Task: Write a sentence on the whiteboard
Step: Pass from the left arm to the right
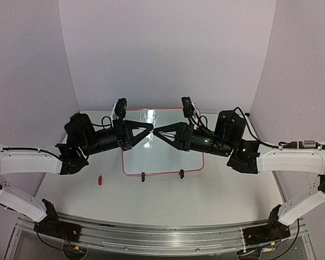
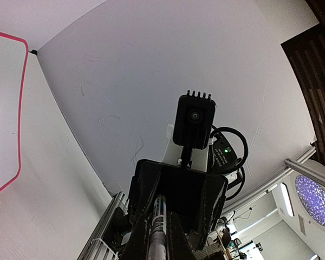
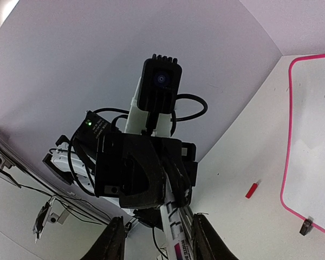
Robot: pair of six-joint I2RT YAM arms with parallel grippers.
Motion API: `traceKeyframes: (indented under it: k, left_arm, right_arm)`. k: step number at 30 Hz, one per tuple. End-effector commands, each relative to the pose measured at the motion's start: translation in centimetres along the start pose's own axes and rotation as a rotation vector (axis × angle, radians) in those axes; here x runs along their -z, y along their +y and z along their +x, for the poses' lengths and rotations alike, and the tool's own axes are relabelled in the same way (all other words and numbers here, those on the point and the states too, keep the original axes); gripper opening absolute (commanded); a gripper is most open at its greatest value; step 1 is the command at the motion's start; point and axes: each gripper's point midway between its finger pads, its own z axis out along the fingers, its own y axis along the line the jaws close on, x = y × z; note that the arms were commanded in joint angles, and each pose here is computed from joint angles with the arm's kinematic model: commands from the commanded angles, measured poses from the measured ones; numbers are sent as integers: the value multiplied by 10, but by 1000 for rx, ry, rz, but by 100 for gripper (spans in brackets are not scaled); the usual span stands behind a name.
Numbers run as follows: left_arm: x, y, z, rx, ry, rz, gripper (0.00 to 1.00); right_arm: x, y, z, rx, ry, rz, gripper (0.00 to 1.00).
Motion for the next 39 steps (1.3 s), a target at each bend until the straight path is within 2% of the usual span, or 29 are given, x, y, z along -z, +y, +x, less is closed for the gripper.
traceKeyframes:
  k: [1,9,14,18,19,20,21,23,24,25,28,32,35,37,39]
  left_arm:
    - [-2,-4,1,-2,6,27,0]
    - [-3,-1,1,3,6,23,0]
    - [-2,0,3,4,8,22,0]
    - [-2,-2,6,-6,25,31,0]
    - [-2,-2,6,-6,27,25,3]
    - [-1,-1,6,-7,28,15,15]
    - [-1,0,5,-8,28,0,37]
    - [1,2,2,-18,15,-32,86]
    - [4,0,1,-27,9,-44,96]
    - [6,-1,-1,-39,4,-59,99]
    - [14,-2,-10,-87,-12,-160,100]
    - [40,11,-33,-178,-79,-421,100]
    - [65,32,-57,-231,-175,-659,100]
    - [77,42,-79,-297,-219,-820,100]
    - [75,54,-100,-357,-209,-894,100]
  right_arm:
    - [2,25,-22,47,-70,-69,36]
    - [2,26,-23,49,-76,-76,20]
    - [5,25,-22,63,-81,-70,2]
    - [6,28,-21,84,-76,-80,0]
    - [6,27,-20,85,-73,-81,0]
    - [6,28,-19,87,-68,-84,0]
    - [6,29,-18,88,-62,-89,0]
    - [7,28,-16,88,-58,-86,0]
    - [8,24,-15,88,-55,-71,0]
    - [10,20,-13,88,-52,-49,0]
    - [22,2,-9,108,-45,64,0]
    - [54,-22,-7,166,-51,253,0]
    - [81,-48,1,217,14,448,0]
    - [96,-65,13,245,103,563,0]
    - [104,-71,15,285,137,612,0]
